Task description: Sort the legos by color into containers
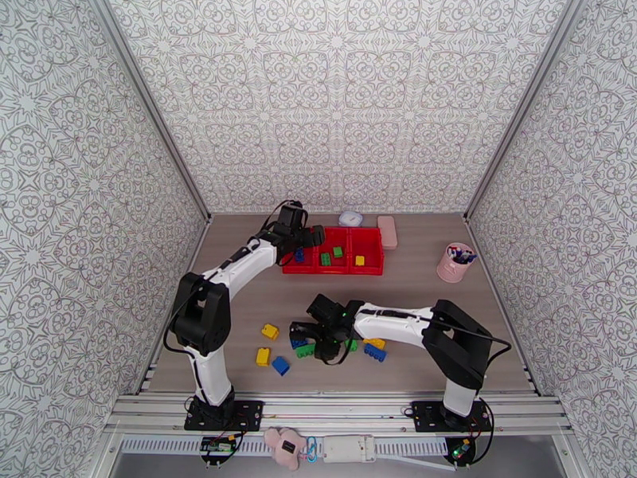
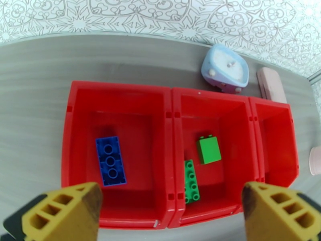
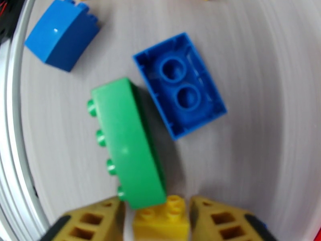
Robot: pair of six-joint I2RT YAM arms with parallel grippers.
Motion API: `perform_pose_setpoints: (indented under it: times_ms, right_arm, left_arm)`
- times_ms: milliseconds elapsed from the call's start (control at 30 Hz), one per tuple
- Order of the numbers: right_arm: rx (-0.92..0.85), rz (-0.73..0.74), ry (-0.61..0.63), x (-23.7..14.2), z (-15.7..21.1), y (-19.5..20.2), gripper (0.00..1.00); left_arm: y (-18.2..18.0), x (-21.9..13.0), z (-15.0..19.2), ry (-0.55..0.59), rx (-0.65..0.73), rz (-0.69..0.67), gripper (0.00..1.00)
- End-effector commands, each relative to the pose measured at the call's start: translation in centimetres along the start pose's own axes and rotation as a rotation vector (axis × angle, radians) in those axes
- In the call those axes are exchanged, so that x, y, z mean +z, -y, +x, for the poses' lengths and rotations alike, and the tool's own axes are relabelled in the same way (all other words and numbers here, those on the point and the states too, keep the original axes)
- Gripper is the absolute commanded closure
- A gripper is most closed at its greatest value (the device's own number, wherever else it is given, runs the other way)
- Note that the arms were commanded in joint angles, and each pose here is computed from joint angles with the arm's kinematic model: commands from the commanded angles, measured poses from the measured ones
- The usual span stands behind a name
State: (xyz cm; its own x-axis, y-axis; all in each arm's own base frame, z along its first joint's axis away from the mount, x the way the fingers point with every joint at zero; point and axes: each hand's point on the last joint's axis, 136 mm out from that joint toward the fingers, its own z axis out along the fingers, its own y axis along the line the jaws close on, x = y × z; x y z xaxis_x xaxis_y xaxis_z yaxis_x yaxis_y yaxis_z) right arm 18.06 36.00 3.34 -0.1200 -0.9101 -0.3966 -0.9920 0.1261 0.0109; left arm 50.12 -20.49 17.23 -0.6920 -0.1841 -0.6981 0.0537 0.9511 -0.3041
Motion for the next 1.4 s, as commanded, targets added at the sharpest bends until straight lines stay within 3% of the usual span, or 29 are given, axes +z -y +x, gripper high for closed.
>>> perform_pose_setpoints:
  times_ms: [0, 267, 500, 767, 967, 1167, 1367]
  right_arm:
    - [0.005, 0.006, 0.006, -0.2, -0.4, 0.1, 0.71]
    - [0.018, 0.027, 0.050, -1.5, -0.9, 0.4, 0.75]
    - [0.130, 0.061, 0.223, -5.5, -2.1, 2.8, 0.75]
    - [0.365, 0.143, 0.537, -12.3, -2.2, 9.0, 0.75]
    - [0.545, 0.298, 0.742, -17.4, -0.3, 14.7, 0.76]
    - [0.696, 0.472, 0.825, -20.3, 2.4, 20.3, 0.77]
    - [0.821, 0.577, 0.812, -20.1, 4.2, 26.5, 0.77]
  left_arm:
    - [0.3, -0.5, -0.1, 0.015, 0.020, 0.008, 0.04]
    - [0.3, -1.3, -0.5, 0.041, 0.029, 0.010, 0.04]
    - [0.5, -2.8, -0.6, 0.093, 0.066, 0.037, 0.04]
    - [2.2, -4.6, 2.6, 0.105, 0.196, 0.168, 0.00]
    - [3.2, -6.4, 5.9, 0.085, 0.290, 0.272, 0.00]
    - [4.2, -8.2, 8.7, 0.100, 0.446, 0.334, 0.01]
    - [5.3, -9.4, 10.8, 0.126, 0.579, 0.417, 0.02]
